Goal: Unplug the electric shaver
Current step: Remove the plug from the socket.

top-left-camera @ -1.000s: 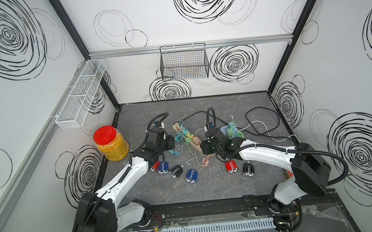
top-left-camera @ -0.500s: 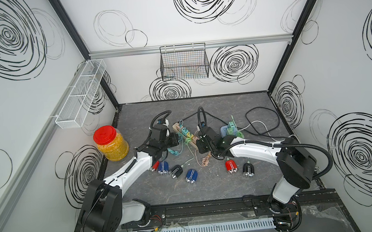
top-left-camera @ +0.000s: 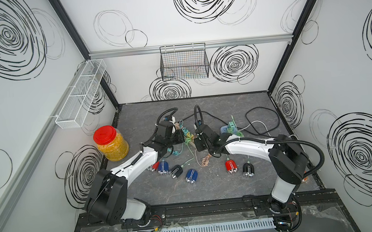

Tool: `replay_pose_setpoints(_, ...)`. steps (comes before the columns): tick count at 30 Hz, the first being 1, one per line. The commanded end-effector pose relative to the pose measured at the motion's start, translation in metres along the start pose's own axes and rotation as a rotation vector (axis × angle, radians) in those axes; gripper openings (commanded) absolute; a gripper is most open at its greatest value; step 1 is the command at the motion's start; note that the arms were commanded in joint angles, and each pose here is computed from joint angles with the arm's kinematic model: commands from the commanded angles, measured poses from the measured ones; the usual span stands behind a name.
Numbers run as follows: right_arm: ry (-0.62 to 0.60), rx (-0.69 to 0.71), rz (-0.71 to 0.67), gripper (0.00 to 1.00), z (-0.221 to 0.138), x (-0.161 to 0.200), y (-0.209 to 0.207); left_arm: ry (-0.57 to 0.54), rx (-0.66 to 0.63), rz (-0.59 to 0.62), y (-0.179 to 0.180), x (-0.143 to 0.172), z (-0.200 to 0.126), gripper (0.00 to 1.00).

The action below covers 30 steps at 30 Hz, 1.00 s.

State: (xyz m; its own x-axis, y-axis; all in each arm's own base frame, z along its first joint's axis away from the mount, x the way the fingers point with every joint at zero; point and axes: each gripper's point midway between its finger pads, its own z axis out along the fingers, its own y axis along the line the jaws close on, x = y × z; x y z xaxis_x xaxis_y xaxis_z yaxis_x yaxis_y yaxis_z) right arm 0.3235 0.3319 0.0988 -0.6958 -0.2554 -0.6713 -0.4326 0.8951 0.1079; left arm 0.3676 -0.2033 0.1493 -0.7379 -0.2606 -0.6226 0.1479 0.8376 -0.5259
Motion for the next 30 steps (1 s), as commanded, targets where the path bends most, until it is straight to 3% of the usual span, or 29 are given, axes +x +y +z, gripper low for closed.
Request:
replay_pose_setpoints(1, -0.007, -0.013, -0.008, 0.45, 0.005, -0.008, 0.003, -0.054, 0.061, 0.002, -0.023, -0.019, 0.004, 0.01)
replay_pose_setpoints(30, -0.008, -0.009, -0.067, 0.35, 0.025, -0.004, 0.006, -0.024, 0.009, -0.054, 0.004, -0.007, 0.059, 0.02)
